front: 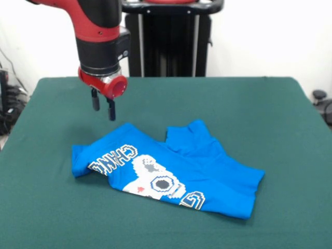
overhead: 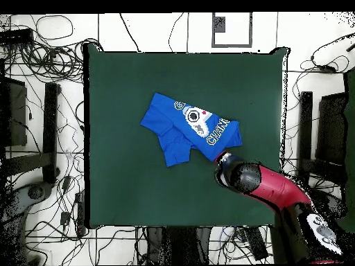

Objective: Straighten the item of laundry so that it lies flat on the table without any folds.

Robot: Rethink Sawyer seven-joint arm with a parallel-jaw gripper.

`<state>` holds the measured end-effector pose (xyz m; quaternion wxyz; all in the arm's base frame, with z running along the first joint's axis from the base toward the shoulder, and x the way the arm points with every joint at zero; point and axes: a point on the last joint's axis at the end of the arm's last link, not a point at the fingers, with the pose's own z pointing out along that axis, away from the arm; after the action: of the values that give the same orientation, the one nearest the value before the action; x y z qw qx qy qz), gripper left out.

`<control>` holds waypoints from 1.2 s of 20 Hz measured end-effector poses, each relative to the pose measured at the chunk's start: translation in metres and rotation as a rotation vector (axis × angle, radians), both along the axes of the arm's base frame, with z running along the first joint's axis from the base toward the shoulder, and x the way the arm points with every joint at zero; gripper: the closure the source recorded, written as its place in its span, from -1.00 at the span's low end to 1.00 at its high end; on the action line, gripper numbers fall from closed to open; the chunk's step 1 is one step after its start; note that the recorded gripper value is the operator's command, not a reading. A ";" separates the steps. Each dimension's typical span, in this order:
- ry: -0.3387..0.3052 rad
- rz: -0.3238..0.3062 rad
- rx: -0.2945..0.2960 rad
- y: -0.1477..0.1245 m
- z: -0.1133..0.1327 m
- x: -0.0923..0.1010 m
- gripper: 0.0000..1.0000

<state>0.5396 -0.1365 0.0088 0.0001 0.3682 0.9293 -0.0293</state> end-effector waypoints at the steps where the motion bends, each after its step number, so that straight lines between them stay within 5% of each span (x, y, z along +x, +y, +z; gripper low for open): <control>1: 0.000 0.001 0.000 0.000 0.000 0.000 -1.00; 24: -0.001 0.006 0.000 0.003 0.001 0.001 -1.00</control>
<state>0.5408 -0.1332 0.0094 0.0006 0.3653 0.9304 -0.0293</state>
